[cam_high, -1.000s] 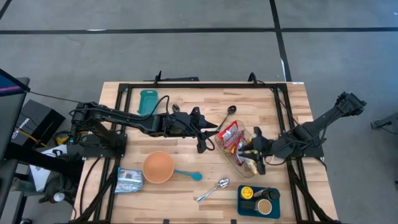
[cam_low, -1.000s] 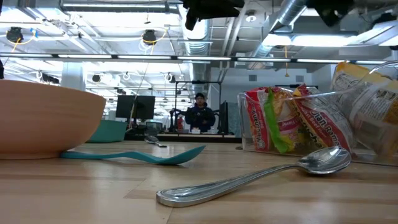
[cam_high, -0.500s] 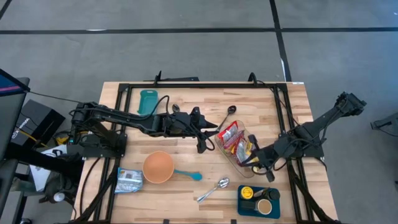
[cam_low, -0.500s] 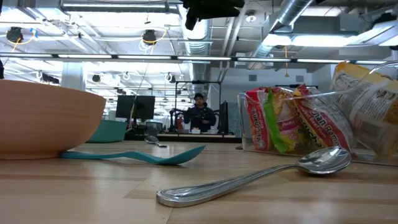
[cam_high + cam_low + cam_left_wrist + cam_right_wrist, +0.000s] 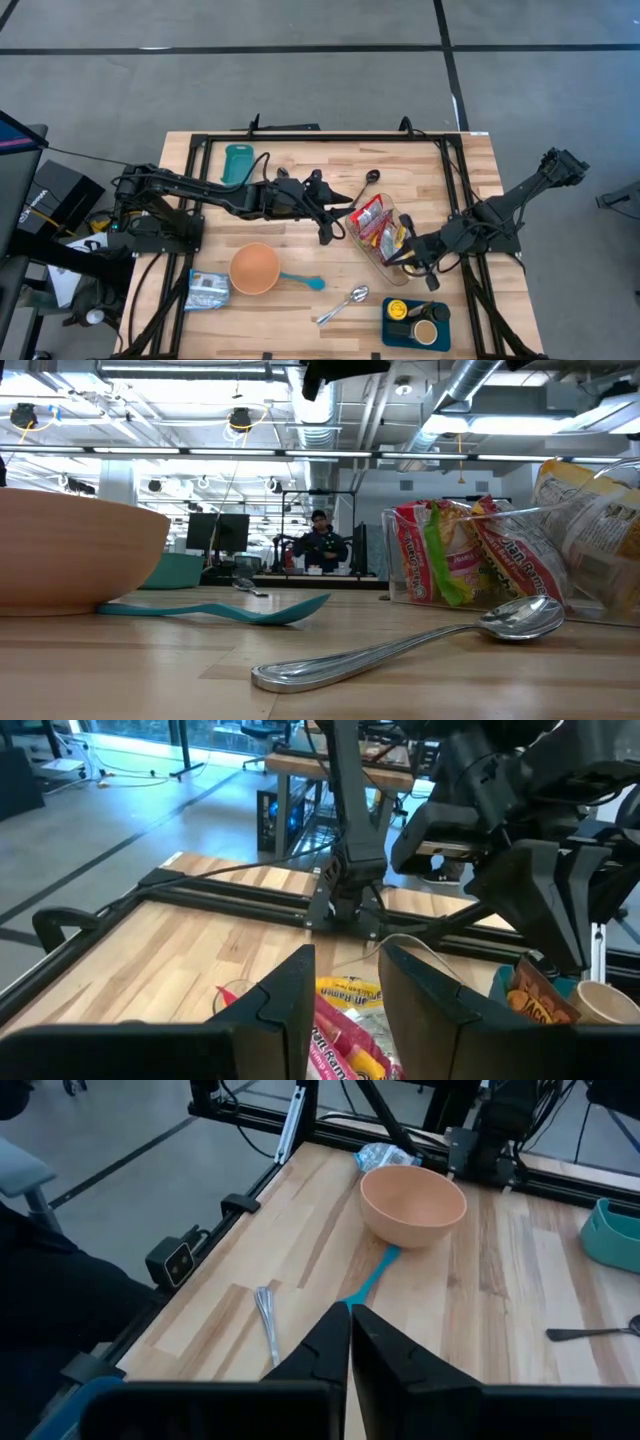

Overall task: Pick & Place Food Item
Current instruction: Put the left black spoon into the green bin

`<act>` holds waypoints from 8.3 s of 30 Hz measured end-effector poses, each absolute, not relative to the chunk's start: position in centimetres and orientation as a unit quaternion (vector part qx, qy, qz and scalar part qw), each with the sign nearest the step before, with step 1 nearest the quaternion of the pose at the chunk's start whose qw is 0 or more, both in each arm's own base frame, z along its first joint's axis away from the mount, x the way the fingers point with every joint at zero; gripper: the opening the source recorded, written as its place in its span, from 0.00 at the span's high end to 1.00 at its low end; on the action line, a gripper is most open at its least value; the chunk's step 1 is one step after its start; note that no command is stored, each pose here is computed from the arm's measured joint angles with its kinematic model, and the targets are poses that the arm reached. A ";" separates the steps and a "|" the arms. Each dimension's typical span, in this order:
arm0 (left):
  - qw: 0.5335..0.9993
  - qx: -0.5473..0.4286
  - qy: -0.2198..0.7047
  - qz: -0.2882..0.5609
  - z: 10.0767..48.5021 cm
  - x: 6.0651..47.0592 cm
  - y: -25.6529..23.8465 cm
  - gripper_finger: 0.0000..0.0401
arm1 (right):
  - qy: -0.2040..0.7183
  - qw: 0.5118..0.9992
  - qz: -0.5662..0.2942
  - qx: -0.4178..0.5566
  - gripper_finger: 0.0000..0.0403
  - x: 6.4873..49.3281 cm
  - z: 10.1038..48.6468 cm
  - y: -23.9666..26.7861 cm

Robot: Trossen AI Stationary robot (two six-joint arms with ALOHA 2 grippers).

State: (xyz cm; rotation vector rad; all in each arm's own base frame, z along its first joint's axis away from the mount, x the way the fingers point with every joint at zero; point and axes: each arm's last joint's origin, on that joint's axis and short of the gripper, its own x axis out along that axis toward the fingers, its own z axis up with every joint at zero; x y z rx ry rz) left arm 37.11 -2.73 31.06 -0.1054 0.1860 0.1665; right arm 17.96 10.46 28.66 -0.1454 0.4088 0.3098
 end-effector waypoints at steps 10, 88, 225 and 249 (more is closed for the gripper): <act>0.983 -0.074 0.141 0.093 30.1 36.9 -2.6 0.73 | 0.202 0.965 0.153 -0.071 0.98 18.0 28.7 10.5; 0.894 -0.158 0.236 0.347 30.0 25.9 22.0 0.99 | 0.218 0.961 0.151 -0.074 0.98 18.0 28.3 10.5; 0.521 -0.517 0.340 0.588 14.0 32.7 13.4 0.69 | 0.272 0.950 0.139 -0.065 0.98 17.6 27.4 10.2; 0.495 -0.522 0.345 0.603 13.7 32.4 13.3 0.91 | 0.272 0.950 0.139 -0.061 0.98 17.6 27.4 10.2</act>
